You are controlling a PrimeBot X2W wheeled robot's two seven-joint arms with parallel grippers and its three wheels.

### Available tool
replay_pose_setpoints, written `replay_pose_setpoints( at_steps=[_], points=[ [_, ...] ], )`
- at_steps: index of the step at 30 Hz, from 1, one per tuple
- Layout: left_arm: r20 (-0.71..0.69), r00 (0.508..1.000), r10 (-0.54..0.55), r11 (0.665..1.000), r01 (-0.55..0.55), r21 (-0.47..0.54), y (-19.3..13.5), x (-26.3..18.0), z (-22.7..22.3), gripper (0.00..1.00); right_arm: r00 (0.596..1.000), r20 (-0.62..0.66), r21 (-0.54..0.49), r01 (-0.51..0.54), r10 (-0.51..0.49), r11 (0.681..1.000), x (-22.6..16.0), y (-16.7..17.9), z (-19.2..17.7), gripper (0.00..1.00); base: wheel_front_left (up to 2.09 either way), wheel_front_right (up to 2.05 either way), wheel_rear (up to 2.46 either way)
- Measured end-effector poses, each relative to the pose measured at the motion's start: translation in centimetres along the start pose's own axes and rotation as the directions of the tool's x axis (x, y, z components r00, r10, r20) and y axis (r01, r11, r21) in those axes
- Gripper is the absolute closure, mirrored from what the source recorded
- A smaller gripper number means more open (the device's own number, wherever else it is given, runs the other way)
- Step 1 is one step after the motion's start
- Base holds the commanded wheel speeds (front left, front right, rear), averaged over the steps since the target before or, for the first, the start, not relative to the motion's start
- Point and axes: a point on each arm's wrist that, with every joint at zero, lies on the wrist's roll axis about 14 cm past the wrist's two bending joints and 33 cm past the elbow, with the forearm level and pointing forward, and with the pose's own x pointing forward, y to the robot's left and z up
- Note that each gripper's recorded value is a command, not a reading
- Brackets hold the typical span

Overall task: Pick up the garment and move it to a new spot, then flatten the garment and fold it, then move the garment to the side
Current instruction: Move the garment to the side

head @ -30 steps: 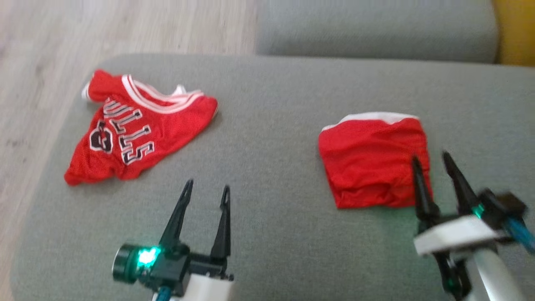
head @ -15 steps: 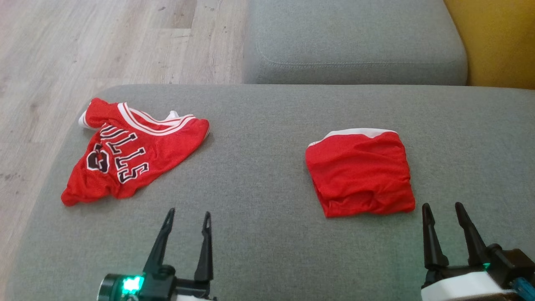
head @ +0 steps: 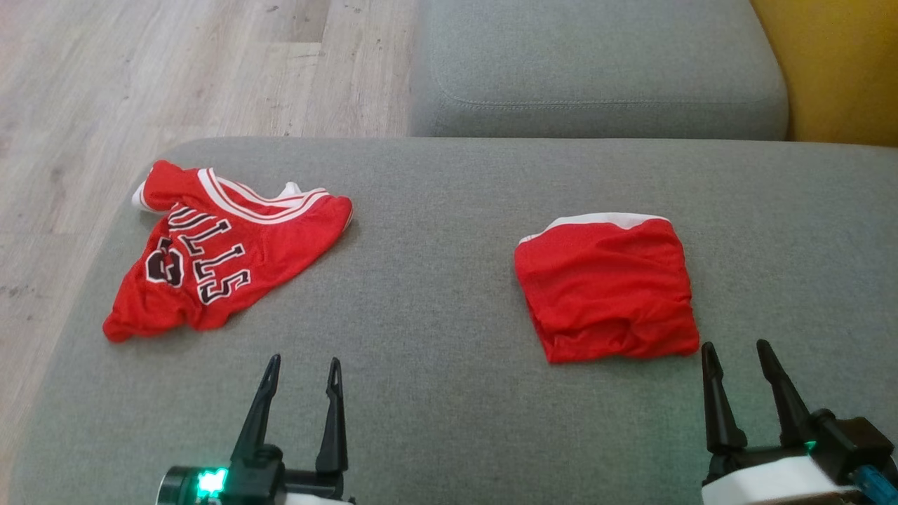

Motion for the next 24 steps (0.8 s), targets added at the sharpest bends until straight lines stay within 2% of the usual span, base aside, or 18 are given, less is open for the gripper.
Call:
replay_pose_setpoints(
  at_steps=[9, 16, 22, 23, 24],
  points=[
    [-0.047, 0.999, -0.004, 1.000, 0.004, -0.005, -0.1, 0.4, -1.3, 0.00, 0.997, -0.066, 0.035, 0.052, -0.050, 0.998, 0.6, -1.6, -2.1, 0.00, 0.00, 0.00, 0.00],
    [-0.075, 0.997, -0.008, 1.000, 0.008, -0.011, -0.1, 2.8, -2.2, 0.00, 0.990, -0.128, 0.101, 0.073, -0.060, 0.992, 6.6, -3.3, -3.8, 0.00, 0.00, 0.00, 0.00],
    [-0.074, 0.997, -0.009, 1.000, 0.008, -0.020, 0.1, 5.0, -2.4, 0.00, 0.944, -0.327, 0.112, 0.093, -0.052, 0.989, 11.1, -5.9, -6.8, 0.00, 0.00, 0.00, 0.00],
    [-0.078, 0.997, -0.008, 1.000, 0.006, -0.022, 0.1, 5.0, -2.5, 0.00, 0.930, -0.365, 0.116, 0.092, -0.043, 0.989, 11.3, -5.9, -7.6, 0.12, 0.00, 0.00, 0.00],
    [-0.082, 0.997, -0.009, 1.000, 0.007, -0.024, 0.1, 5.0, -2.6, 0.00, 0.913, -0.407, 0.123, 0.087, -0.030, 0.989, 11.3, -5.7, -8.5, 0.12, 0.00, 0.00, 0.00]
  ],
)
